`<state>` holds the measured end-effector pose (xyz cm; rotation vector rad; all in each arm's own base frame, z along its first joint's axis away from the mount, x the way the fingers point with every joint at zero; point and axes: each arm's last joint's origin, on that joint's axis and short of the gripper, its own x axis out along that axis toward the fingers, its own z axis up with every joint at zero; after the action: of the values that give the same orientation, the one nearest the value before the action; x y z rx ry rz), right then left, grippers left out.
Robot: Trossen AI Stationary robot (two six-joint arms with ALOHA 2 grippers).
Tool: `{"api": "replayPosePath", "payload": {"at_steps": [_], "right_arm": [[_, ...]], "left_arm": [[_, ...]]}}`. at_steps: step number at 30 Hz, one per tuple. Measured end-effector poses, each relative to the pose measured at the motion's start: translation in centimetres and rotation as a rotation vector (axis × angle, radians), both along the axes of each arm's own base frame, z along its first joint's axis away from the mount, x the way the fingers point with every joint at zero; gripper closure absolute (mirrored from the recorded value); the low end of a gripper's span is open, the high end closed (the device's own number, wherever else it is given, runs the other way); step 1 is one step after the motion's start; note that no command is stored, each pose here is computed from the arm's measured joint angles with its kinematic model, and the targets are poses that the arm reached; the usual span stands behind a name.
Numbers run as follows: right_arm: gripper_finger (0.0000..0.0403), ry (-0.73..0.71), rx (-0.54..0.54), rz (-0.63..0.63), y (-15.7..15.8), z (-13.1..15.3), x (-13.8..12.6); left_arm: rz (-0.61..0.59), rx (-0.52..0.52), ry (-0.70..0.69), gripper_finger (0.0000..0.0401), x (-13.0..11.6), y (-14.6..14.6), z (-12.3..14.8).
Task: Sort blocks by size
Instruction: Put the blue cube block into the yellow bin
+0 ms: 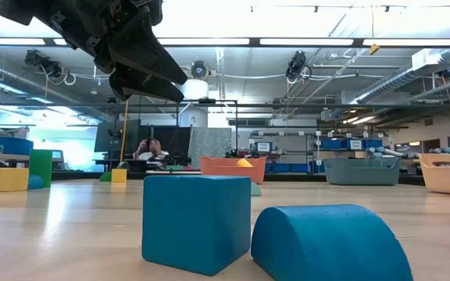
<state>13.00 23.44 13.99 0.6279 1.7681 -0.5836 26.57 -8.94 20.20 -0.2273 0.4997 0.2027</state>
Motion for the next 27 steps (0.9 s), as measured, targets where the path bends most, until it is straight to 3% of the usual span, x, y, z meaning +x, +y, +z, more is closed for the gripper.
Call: {"api": "replayPosePath", "payload": {"at_steps": [11,17,24,27], "right_arm": [[0.0258,-0.022,0.041,0.034,0.2,-0.1,0.1],[0.0257,-0.084,0.008,0.058,0.0,1.5,0.7],[0.0257,-0.452,-0.137,0.055,-2.3,6.9,1.3],[0.0257,-0.540,-0.227,0.032,-4.5,8.9,0.9]], "left_arm": [[0.000,0.001,0.001,0.0160,0.0,0.0,0.0],[0.000,0.000,0.001,0.0160,0.0,0.0,0.0],[0.002,-0.003,0.000,0.0160,0.0,0.0,0.0],[0.002,-0.003,0.000,0.0160,0.0,0.0,0.0]]}}
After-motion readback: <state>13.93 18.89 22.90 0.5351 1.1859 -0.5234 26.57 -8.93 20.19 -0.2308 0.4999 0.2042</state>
